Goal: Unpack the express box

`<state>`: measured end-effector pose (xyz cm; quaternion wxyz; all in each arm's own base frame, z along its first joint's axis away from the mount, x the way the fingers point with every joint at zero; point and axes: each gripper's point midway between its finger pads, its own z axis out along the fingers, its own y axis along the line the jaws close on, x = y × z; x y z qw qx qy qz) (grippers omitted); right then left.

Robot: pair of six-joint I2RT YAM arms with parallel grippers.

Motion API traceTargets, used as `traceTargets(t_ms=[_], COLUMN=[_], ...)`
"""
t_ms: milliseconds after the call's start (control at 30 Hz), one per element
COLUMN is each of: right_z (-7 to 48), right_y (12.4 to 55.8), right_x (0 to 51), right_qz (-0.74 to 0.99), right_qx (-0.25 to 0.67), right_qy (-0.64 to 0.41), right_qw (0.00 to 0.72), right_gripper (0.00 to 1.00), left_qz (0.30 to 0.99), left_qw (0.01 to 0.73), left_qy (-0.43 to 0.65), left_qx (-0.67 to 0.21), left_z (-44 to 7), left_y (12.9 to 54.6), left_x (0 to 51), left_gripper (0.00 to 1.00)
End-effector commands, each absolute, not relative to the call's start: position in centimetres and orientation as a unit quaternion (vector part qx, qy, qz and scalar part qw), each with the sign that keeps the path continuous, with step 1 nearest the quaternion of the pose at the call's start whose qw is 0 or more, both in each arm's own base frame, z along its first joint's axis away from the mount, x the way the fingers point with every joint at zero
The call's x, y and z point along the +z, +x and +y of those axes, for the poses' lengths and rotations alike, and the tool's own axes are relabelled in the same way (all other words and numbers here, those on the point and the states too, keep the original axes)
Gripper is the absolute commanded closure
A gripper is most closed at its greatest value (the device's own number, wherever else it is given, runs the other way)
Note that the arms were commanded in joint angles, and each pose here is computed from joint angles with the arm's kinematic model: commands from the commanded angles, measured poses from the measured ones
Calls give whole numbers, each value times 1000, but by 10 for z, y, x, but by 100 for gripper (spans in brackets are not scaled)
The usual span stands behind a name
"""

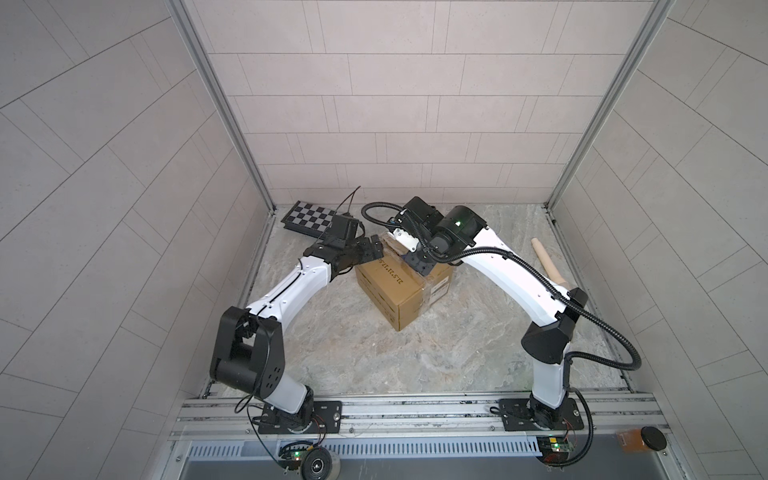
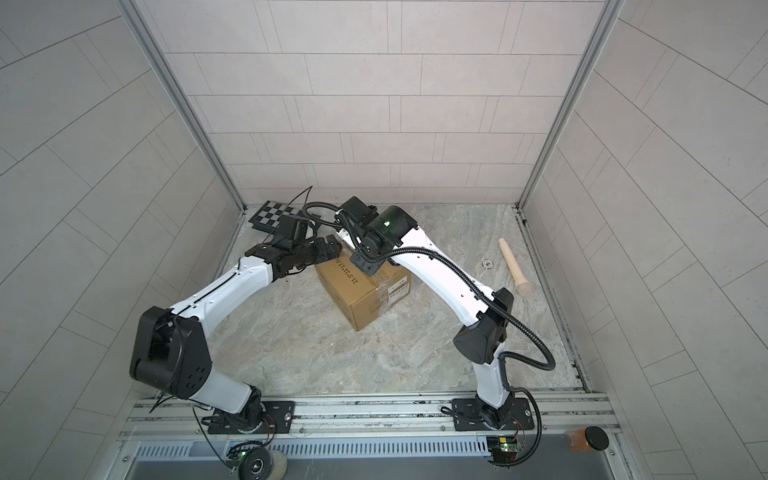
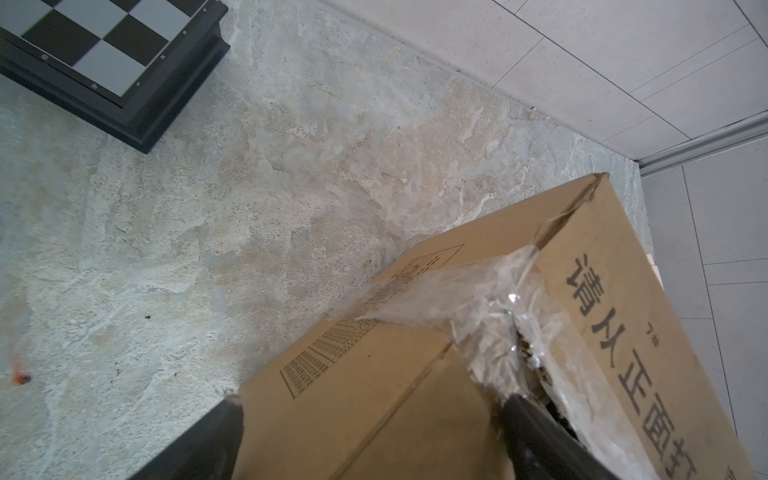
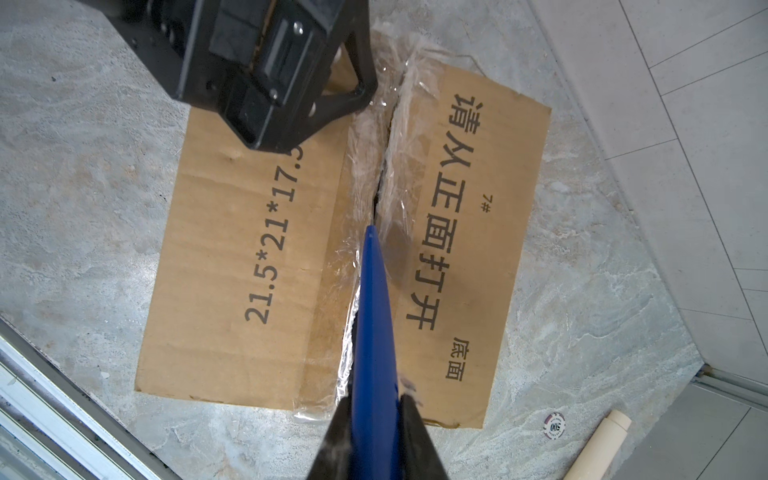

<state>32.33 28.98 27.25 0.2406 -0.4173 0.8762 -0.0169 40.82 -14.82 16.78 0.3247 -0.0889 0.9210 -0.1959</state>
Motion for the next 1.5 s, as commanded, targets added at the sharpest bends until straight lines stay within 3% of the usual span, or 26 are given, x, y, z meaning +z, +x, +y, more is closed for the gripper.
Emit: traceTargets(t_ms=[0, 333, 767, 1133, 1467], right_z=[278, 303, 250, 246, 258], right_y=[296, 326, 291, 269, 253], right_x=[266, 250, 286, 276, 265], right_qz=[880, 889, 891, 908, 920], right_qx=[-9, -29, -56, -31, 18], right_qy=[-439, -420, -409, -390, -370], right_qw=[180, 179, 190, 146, 129], right_gripper=[100, 100, 100, 100, 100], left_qz=[960, 949, 960, 939, 905], left_qw=[238, 261, 231, 289, 358], left_qy=[-103, -92, -96, -37, -16], left_qx=[-109, -150, -123, -184, -230], left_z=[-118, -133, -128, -171, -167], left_y=[379, 388, 383, 388, 357], left_x=[109, 126, 103, 160, 232], left_gripper=[1, 0, 1, 1, 0])
